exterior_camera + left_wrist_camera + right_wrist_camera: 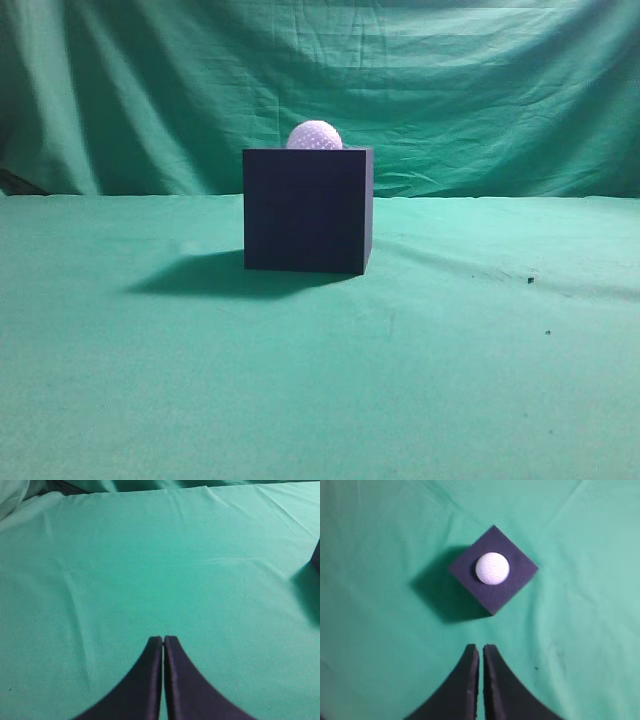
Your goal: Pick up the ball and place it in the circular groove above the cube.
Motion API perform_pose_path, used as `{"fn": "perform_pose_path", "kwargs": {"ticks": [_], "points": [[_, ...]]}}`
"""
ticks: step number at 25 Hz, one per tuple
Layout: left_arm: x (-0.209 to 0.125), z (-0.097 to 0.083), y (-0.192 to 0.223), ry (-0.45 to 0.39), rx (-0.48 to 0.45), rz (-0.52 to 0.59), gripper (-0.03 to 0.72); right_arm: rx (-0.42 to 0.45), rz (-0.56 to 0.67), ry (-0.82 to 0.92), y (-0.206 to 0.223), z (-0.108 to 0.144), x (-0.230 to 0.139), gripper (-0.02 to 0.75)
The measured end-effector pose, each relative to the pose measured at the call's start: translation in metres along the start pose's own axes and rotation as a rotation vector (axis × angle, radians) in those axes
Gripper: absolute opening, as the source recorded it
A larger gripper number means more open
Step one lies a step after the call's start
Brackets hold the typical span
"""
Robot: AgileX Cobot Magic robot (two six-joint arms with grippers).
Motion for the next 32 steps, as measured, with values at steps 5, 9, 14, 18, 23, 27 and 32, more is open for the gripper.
{"fn": "perform_pose_path", "kwargs": {"ticks": [5,9,14,18,23,27,32], "points": [[0.000,0.000,0.000,0.000,0.000,0.000,0.000,-0.080,-0.104,0.084,-0.064,0.003,-0.019,0.000],[0.000,0.000,0.000,0.000,0.000,0.000,0.000,-0.093,-0.180,0.118,-0.101,0.015,-0.055,0.000],[0.000,0.000,0.000,0.000,0.000,0.000,0.000,-0.108,-0.236,0.118,-0.116,0.029,-0.114,0.000],[0.000,0.000,0.000,0.000,0.000,0.000,0.000,-0.139,-0.366,0.100,-0.123,0.036,-0.148,0.000],[0.000,0.000,0.000,0.000,0.000,0.000,0.000,-0.156,-0.460,0.087,-0.124,0.043,-0.180,0.000],[0.000,0.000,0.000,0.000,0.000,0.000,0.000,-0.160,-0.436,0.082,-0.124,0.046,-0.196,0.000],[0.000,0.000,0.000,0.000,0.000,0.000,0.000,-0.186,-0.411,0.061,-0.109,0.042,-0.200,0.000]]}}
Point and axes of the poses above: a point on each arm's last joint axis where the gripper is mounted, y pointing out along that axis toward the gripper, z along the wrist's bending axis when the last joint is at zero, x = y × z, the point moved 5 cm from there along y, pointing out along that axis toward the gripper, and after that the axes turned 12 degrees about -y, right-handed, at the moved point
